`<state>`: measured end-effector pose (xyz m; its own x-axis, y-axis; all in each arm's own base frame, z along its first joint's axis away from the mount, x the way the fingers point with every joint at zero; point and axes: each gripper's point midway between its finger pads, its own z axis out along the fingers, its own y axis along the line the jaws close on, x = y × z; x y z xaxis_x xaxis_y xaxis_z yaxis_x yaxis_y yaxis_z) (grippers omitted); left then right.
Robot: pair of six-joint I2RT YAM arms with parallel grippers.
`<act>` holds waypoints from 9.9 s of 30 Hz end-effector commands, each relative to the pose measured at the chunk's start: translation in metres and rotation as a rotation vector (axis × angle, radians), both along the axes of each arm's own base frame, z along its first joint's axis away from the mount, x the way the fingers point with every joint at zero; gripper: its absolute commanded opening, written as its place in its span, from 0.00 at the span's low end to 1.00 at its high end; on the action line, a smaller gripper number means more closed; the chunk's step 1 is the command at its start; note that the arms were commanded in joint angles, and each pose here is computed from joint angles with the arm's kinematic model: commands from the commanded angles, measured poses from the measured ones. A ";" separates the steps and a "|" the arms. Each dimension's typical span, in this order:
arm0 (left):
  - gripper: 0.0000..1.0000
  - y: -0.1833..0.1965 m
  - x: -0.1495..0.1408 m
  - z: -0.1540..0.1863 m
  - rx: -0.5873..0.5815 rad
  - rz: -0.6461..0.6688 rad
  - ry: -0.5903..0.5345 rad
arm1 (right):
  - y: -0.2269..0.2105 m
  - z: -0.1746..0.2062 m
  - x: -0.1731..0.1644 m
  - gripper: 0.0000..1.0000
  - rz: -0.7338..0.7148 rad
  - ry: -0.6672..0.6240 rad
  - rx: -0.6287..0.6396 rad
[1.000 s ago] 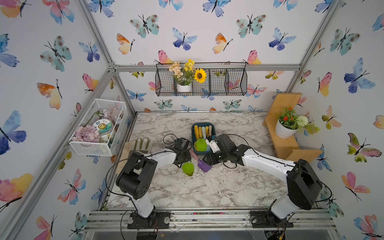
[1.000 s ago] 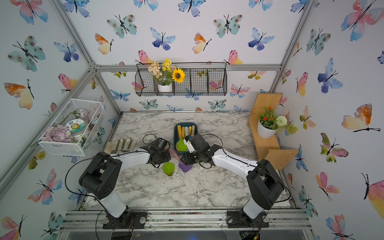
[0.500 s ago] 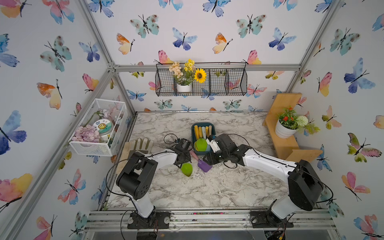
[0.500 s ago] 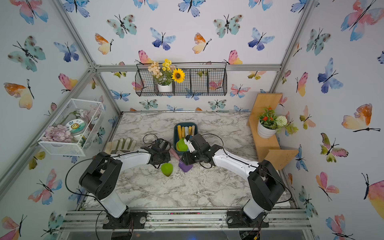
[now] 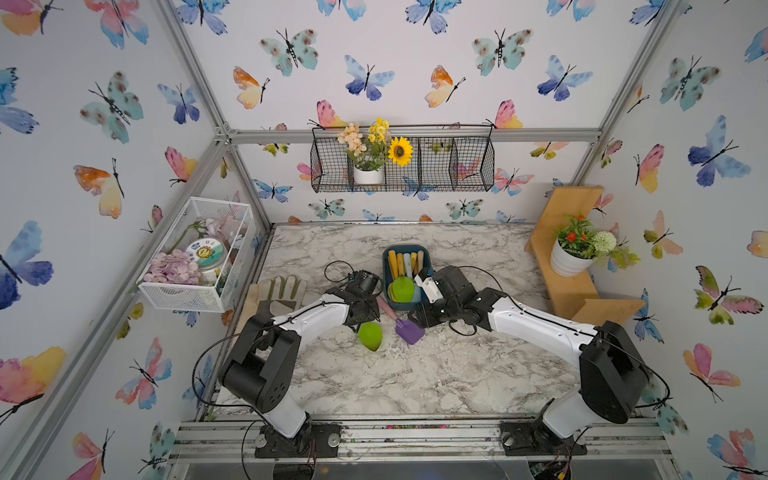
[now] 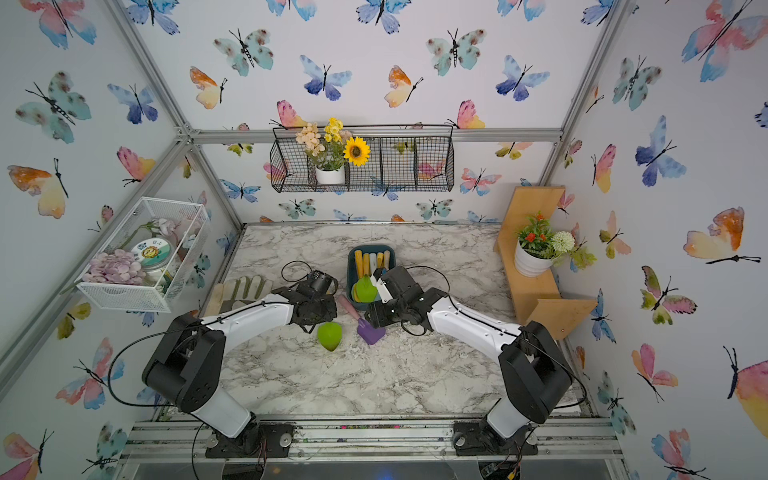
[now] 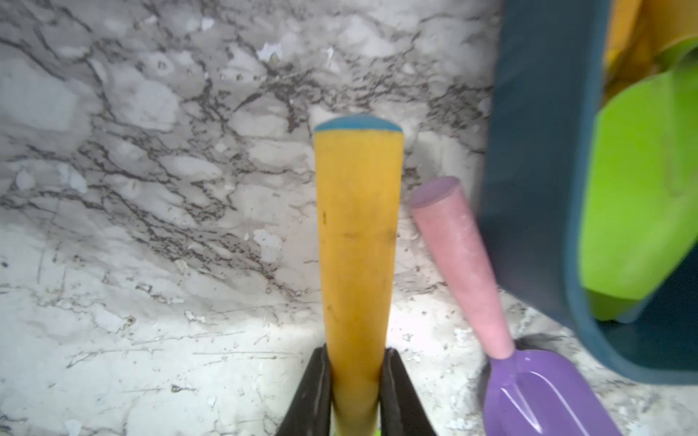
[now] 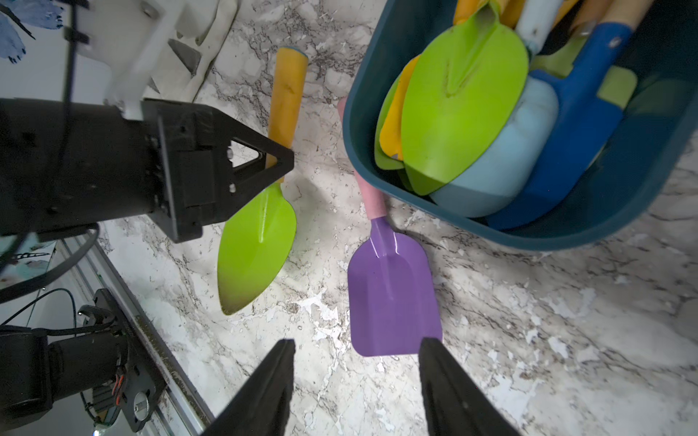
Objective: Put the shovel into the storage box
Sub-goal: Pick up the shovel from the center of the board, then place the shovel in the storage box, then pick up the shovel from the center of the board, then place the shovel in the storage box.
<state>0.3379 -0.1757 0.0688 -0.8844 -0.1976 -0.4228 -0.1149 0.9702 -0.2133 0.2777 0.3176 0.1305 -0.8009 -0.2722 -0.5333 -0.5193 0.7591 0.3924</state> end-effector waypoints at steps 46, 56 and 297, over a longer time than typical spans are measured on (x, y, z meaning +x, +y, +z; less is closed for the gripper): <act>0.00 -0.173 0.149 0.046 -0.108 -0.259 -0.212 | -0.096 0.005 0.017 0.58 -0.246 0.040 0.010; 0.01 -0.177 0.153 0.031 -0.098 -0.271 -0.205 | -0.096 0.004 0.016 0.58 -0.247 0.050 0.013; 0.42 0.010 -0.039 0.083 -0.375 -0.043 -0.172 | 0.064 -0.008 0.172 0.16 -0.287 -0.129 -0.156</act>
